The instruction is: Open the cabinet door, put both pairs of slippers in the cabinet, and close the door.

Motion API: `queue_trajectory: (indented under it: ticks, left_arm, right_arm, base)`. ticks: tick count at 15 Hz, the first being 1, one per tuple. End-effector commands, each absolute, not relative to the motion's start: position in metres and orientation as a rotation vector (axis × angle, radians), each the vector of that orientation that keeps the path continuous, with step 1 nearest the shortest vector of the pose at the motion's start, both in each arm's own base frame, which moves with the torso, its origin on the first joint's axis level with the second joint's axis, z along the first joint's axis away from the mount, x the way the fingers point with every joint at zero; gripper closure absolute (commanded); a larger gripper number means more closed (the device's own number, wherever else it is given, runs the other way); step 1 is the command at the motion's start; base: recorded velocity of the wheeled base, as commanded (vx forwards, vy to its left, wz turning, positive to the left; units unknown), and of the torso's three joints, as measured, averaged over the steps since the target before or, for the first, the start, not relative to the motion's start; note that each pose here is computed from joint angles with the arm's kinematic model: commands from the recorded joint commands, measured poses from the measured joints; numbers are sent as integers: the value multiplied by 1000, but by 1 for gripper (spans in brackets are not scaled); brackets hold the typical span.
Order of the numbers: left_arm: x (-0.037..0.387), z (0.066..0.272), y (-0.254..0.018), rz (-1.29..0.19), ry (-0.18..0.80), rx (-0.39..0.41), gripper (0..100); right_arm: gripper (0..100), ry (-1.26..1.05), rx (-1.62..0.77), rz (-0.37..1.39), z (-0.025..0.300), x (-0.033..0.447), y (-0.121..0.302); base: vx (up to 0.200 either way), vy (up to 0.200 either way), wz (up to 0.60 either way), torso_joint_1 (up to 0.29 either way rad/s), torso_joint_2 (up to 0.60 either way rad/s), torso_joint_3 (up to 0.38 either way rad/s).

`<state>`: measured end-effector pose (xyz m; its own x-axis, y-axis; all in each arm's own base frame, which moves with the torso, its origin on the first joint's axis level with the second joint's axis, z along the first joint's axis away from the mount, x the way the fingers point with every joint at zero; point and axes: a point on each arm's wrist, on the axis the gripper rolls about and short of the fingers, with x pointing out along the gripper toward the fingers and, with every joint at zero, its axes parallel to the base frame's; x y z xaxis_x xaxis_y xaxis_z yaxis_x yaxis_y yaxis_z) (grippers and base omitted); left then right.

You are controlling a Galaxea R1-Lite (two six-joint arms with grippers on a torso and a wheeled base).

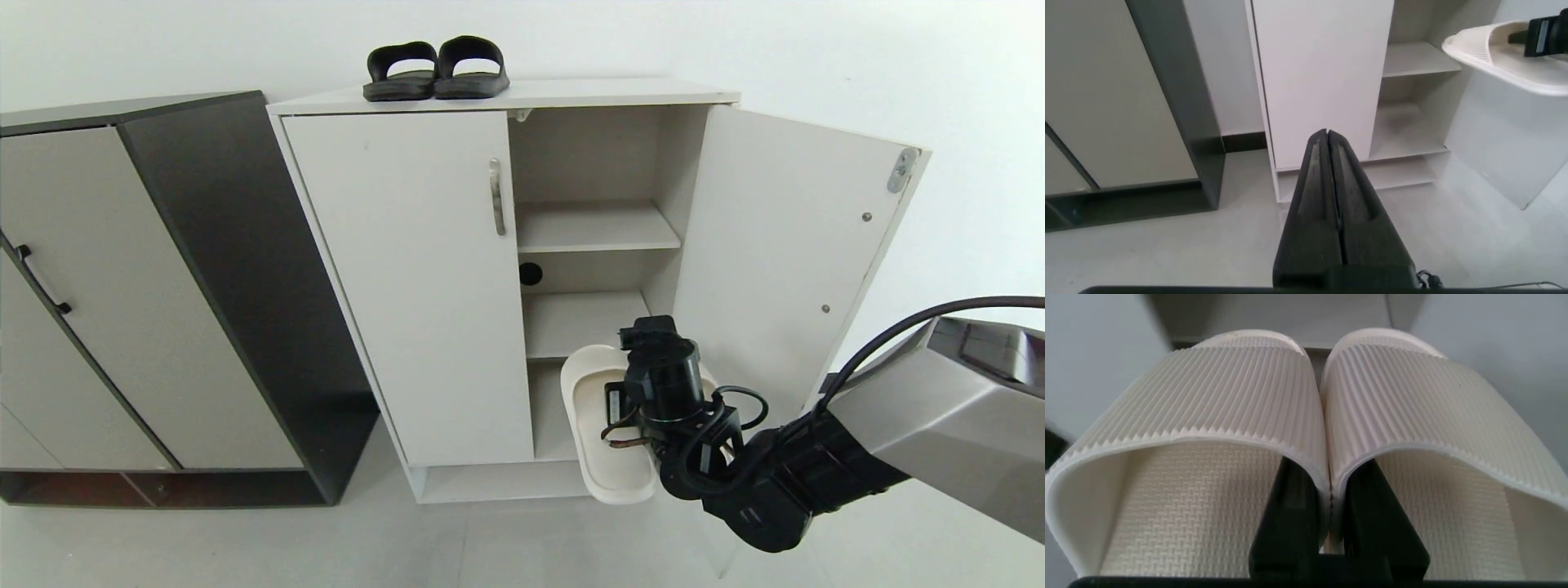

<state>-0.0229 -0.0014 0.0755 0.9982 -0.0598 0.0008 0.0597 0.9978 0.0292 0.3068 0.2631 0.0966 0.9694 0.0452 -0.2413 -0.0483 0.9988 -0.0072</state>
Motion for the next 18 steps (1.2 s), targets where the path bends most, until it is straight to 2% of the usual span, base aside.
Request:
queue_trajectory:
  ticks: [1, 5, 9, 18]
  left_arm:
    - [-23, 76, -1, -58, 1, 29, 100]
    - [-23, 76, -1, -60, 1, 26, 100]
    - [-23, 76, -1, -60, 1, 28, 100]
    - [-23, 76, -1, -58, 1, 24, 100]
  right_arm:
    - [100, 260, -28, 44, 87, 309, 265]
    - [100, 271, -35, 41, 68, 317, 271]
    - [100, 243, -13, 38, 63, 326, 276]
    - [100, -33, -37, 73, 79, 326, 284]
  base:
    - [0, 0, 0, 0, 0, 0]
    - [0, 0, 0, 0, 0, 0]
    - [0, 0, 0, 4, 2, -154]
    - [0, 0, 0, 7, 3, -195]
